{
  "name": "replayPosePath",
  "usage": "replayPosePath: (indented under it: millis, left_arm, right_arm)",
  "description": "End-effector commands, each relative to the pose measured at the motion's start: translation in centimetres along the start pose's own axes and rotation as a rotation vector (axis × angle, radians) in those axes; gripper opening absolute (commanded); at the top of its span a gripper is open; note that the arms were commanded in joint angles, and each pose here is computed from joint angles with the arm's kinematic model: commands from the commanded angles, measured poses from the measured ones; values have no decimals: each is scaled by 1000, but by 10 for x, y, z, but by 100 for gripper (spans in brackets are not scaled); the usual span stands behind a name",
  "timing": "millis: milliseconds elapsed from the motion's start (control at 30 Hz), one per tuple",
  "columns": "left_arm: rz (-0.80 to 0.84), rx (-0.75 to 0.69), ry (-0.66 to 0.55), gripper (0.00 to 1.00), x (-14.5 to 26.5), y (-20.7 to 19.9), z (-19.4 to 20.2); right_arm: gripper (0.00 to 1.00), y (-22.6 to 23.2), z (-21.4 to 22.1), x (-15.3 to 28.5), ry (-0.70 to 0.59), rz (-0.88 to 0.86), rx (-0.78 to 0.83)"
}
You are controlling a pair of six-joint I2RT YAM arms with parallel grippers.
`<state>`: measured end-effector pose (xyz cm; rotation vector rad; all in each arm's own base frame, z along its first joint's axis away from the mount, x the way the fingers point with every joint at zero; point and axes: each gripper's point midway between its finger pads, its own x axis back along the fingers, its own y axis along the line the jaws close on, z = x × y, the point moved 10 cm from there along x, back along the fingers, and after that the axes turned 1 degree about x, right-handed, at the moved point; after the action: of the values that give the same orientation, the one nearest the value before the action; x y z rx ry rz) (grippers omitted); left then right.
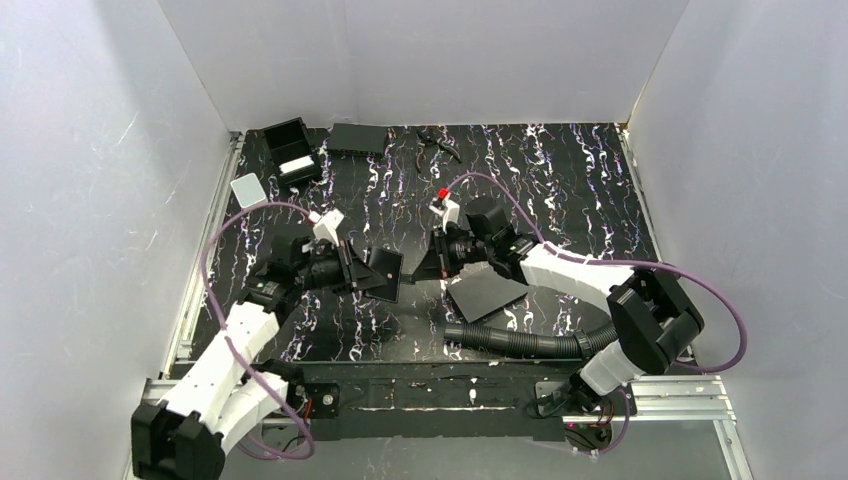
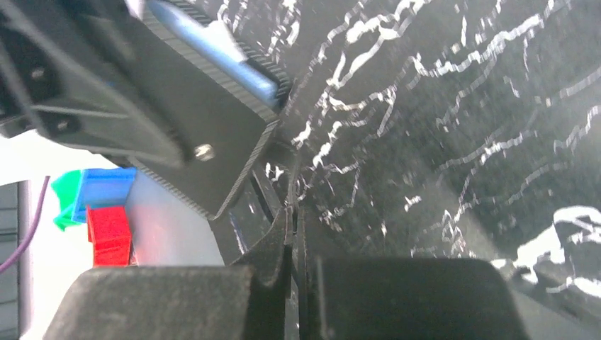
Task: Put the credit cards into the card holder
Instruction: Open the card holder at the center of the board.
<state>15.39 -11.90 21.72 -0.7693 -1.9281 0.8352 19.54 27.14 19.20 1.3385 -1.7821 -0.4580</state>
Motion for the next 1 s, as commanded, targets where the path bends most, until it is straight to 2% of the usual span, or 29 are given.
replayPosePath:
  millis: [0,100,167,367,567,633,733,967]
  left_arm:
    - [-75,214,38,0,-32,42,17]
    - [-126,257,35,0,-45,63,25]
    - [-179,245,38,8,-49,74,29]
    - [-326,256,113,59,-49,90,38]
    - [-516,251,133,87,-29,89,40]
    - [-551,235,126,89,-21,85,40]
    - [-470,203,120,88,-14,71,38]
    - [-464,162,51,89,9,40,25]
  right_arm:
    - [1,-14,15,-5,14,42,-58]
    - [1,-28,27,-15,33,37,-98]
    - [1,-36,34,-21,51,31,-128]
    - [1,-37,36,-27,70,16,-171]
    - [1,-18,26,-26,69,-28,-187]
    - [1,-9,24,-28,74,-46,-189]
    - [1,6,20,-33,78,-79,-197]
    - [1,36,-2,-39,5,-143,-198]
